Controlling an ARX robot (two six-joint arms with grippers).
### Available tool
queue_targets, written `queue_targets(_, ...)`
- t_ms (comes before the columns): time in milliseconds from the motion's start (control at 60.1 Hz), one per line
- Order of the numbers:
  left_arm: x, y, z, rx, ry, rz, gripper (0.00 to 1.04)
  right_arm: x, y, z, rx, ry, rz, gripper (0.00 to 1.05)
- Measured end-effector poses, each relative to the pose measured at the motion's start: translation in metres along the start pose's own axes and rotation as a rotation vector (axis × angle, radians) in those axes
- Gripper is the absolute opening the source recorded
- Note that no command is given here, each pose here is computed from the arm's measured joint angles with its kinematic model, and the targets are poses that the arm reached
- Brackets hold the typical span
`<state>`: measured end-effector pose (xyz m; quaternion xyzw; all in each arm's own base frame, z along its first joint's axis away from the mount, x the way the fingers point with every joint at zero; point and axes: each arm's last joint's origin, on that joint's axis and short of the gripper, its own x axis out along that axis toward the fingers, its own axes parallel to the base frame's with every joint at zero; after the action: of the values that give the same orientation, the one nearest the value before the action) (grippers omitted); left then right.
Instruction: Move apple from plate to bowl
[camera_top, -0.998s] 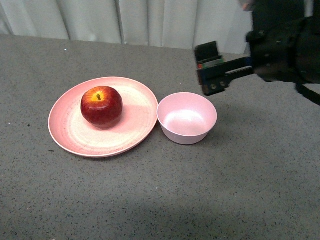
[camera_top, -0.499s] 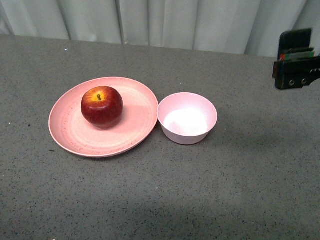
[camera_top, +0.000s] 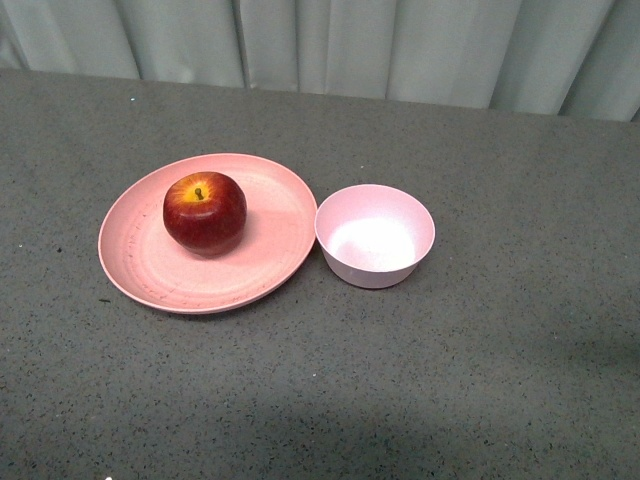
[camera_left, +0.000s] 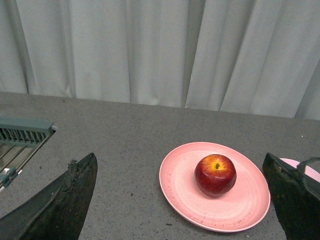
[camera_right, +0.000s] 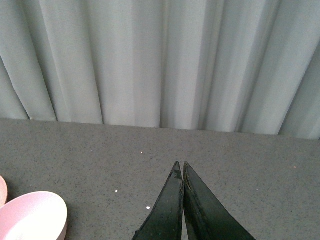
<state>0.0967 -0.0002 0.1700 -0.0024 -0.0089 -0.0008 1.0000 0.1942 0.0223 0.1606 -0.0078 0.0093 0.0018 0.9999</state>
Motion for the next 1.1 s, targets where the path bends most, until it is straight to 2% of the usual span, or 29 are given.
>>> queue_targets(250, 0.000, 0.000, 0.000, 0.000, 0.000, 0.000, 0.98, -0.030, -0.015, 0.000, 0.004, -0.002, 0.022, 0.01)
queue_targets(366, 0.000, 0.000, 0.000, 0.000, 0.000, 0.000, 0.98, -0.038, -0.022, 0.000, 0.005, -0.003, -0.006, 0.01)
queue_targets(1098, 0.000, 0.000, 0.000, 0.000, 0.000, 0.000, 0.98, -0.073, -0.022, 0.006, 0.005, -0.025, -0.003, 0.01)
